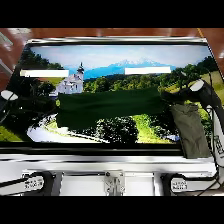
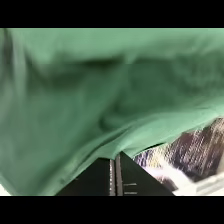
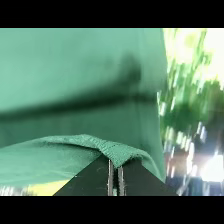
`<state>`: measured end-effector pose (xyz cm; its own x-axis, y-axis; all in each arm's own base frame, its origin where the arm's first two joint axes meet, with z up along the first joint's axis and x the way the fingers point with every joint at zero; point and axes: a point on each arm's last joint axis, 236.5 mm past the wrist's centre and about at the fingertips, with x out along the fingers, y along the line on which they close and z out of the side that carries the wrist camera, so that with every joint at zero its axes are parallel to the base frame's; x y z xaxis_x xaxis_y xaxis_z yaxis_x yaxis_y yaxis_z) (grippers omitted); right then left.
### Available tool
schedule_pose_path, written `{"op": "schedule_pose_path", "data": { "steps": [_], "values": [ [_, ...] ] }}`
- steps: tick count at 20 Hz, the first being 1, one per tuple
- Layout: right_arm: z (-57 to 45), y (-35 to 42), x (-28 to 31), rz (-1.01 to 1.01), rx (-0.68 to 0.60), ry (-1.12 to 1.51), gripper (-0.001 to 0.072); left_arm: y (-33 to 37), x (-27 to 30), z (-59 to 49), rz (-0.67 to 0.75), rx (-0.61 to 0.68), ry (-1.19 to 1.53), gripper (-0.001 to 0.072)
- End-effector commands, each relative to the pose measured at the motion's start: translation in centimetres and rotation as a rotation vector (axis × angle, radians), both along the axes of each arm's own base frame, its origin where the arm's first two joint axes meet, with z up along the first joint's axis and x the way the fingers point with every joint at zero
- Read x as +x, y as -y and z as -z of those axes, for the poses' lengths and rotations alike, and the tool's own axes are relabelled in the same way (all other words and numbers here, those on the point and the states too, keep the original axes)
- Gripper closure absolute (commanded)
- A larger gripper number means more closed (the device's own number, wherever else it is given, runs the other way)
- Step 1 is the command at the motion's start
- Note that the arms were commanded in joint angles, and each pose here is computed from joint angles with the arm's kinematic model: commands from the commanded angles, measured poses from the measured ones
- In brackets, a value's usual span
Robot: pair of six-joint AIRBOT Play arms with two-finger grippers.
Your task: Fold the shirts.
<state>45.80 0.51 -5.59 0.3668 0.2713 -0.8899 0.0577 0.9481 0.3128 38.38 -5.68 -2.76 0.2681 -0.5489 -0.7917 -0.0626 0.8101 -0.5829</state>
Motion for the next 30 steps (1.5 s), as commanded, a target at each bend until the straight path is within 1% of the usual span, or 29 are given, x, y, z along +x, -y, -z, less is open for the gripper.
{"op": "schedule_pose_path", "data": {
  "steps": [1, 4, 6, 9, 10, 11, 12, 13, 14, 15, 17, 18, 22, 24, 25, 26, 27, 28, 29, 30],
  "values": [
    [0.7, 0.2, 4.8, 0.050, -0.021, 0.062, 0.0649, -0.4, 5.4, 0.0, -0.035, -0.051, 0.016, 0.0668],
    [2.4, -1.0, 6.9, 0.035, -0.008, 0.058, 0.0648, -1.1, 8.7, 0.9, -0.057, -0.061, 0.014, 0.0668],
    [3.3, -1.3, 8.0, 0.063, 0.002, 0.071, 0.0648, -1.3, 10.3, 1.5, -0.077, -0.069, 0.005, 0.0667],
    [3.9, -1.5, 8.9, 0.097, 0.016, 0.092, 0.0646, -1.1, 10.4, 3.5, -0.081, -0.081, -0.047, 0.0667],
    [3.8, -1.8, 9.0, 0.109, 0.041, 0.092, 0.0610, -1.0, 9.9, 4.2, -0.069, -0.088, -0.074, 0.0666],
    [3.6, -2.0, 9.0, 0.115, 0.054, 0.093, 0.0470, -0.9, 9.4, 4.5, -0.052, -0.097, -0.095, 0.0617],
    [3.5, -2.1, 8.8, 0.109, 0.055, 0.086, 0.0289, -0.9, 8.8, 4.6, -0.041, -0.107, -0.114, 0.0392],
    [3.5, -2.0, 8.5, 0.095, 0.050, 0.079, 0.0177, -1.1, 8.4, 4.4, -0.033, -0.116, -0.129, 0.0182],
    [3.2, -1.7, 8.3, 0.091, 0.045, 0.074, 0.0138, -1.4, 8.0, 4.1, -0.027, -0.126, -0.142, 0.0139],
    [2.7, -1.2, 8.1, 0.095, 0.046, 0.074, 0.0112, -1.6, 7.5, 3.7, -0.019, -0.138, -0.156, 0.0139],
    [2.6, 0.0, 7.7, 0.127, 0.070, 0.053, 0.0032, -1.2, 7.1, 2.4, -0.017, -0.189, -0.166, 0.0141],
    [3.0, 0.4, 7.4, 0.144, 0.094, 0.031, 0.0032, -0.6, 7.3, 1.5, -0.015, -0.215, -0.151, 0.0141],
    [5.1, -0.9, 7.1, 0.212, 0.243, -0.037, 0.0032, 2.1, 8.1, -1.0, 0.033, -0.261, -0.072, 0.0142],
    [6.6, -3.0, 5.9, 0.192, 0.300, -0.116, 0.0034, 3.3, 7.9, -1.8, 0.059, -0.260, -0.060, 0.0142],
    [7.2, -3.6, 5.0, 0.171, 0.305, -0.158, 0.0043, 4.1, 7.9, -2.4, 0.068, -0.271, -0.050, 0.0151],
    [7.4, -3.9, 4.1, 0.153, 0.313, -0.193, 0.0194, 4.8, 7.9, -3.0, 0.075, -0.285, -0.039, 0.0216],
    [7.2, -4.0, 3.7, 0.142, 0.320, -0.210, 0.0461, 5.5, 8.1, -3.7, 0.072, -0.300, -0.032, 0.0269],
    [6.5, -4.1, 3.5, 0.139, 0.331, -0.210, 0.0630, 6.2, 8.4, -4.1, 0.051, -0.305, -0.032, 0.0328],
    [5.2, -4.0, 3.5, 0.121, 0.337, -0.193, 0.0647, 7.1, 8.9, -4.4, 0.033, -0.304, -0.022, 0.0339],
    [3.6, -4.2, 3.3, 0.078, 0.332, -0.167, 0.0648, 8.2, 9.3, -4.6, 0.035, -0.305, -0.004, 0.0411]
  ]
}}
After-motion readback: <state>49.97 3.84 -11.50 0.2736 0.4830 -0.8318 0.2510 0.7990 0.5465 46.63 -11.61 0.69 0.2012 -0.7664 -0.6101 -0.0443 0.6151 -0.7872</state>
